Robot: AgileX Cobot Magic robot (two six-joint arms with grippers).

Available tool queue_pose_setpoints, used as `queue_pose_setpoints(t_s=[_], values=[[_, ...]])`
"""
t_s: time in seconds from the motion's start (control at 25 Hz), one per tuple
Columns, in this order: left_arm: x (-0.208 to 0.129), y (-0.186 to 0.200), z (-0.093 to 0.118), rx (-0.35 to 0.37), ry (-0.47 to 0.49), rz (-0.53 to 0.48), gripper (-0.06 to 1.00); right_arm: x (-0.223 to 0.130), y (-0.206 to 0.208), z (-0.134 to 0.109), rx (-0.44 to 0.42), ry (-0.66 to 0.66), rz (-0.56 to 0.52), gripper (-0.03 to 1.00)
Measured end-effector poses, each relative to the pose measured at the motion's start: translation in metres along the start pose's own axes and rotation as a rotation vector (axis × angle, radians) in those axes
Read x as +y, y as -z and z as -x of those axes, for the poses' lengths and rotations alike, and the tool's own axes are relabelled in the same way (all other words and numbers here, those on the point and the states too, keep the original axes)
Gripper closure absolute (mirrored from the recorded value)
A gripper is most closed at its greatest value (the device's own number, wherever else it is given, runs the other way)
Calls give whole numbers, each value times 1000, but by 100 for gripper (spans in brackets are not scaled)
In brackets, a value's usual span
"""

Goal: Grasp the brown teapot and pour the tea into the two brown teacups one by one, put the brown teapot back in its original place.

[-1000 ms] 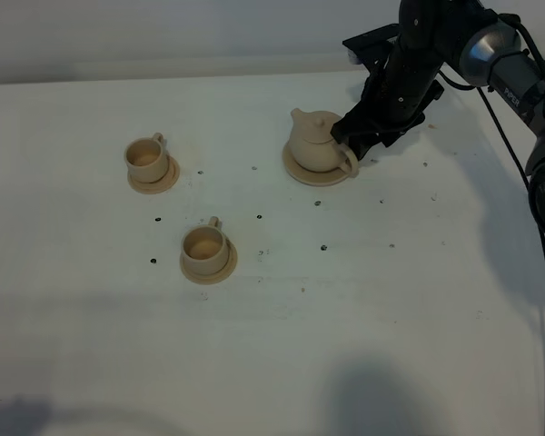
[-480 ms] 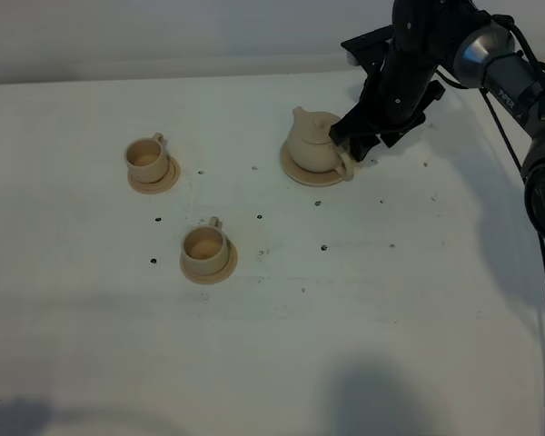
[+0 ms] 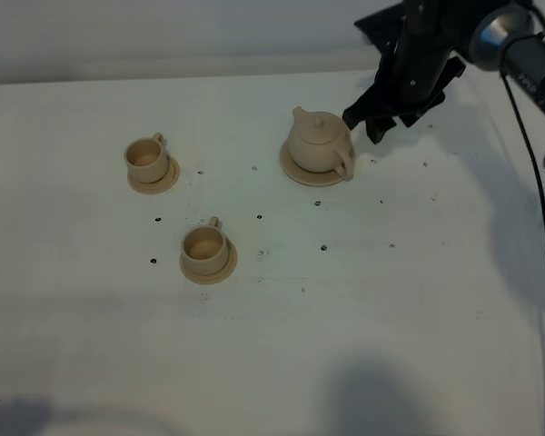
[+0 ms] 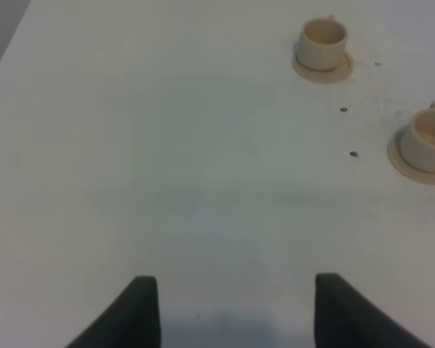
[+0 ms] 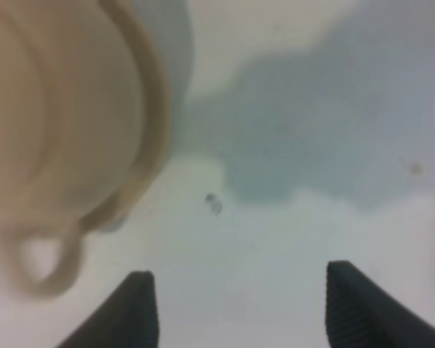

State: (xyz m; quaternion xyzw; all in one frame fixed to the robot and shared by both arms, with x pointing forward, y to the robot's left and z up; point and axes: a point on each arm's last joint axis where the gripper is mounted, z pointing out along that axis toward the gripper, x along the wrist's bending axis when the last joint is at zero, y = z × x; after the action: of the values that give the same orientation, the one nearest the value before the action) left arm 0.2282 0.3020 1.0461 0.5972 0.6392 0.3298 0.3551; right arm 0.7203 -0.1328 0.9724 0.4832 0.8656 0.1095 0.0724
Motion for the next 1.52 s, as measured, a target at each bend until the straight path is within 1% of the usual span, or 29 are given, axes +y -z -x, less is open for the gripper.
queue_pose_setpoints(t_s=[0.12,0.24,0.44,0.56,0.88,1.16,1.28,1.52], values=[[0,0,0,0,0,0,47,-2,31,-8,54,1,47,44],[0,0,0,0,0,0,47,0,45,-23,92,38,77,44],[0,0,0,0,0,0,47,4,35,-55,117,151,60,44],[0,0,0,0,0,0,47,4,21,-66,85,200,25,44],[0,0,0,0,0,0,47,1,-11,-65,42,191,-46,45],[0,0,0,-5,2,0,47,2,-21,-64,37,182,-55,49],[0,0,0,0,0,0,47,3,-22,-64,35,165,-47,50],[0,0,0,0,0,0,47,8,-22,-62,20,160,6,50]])
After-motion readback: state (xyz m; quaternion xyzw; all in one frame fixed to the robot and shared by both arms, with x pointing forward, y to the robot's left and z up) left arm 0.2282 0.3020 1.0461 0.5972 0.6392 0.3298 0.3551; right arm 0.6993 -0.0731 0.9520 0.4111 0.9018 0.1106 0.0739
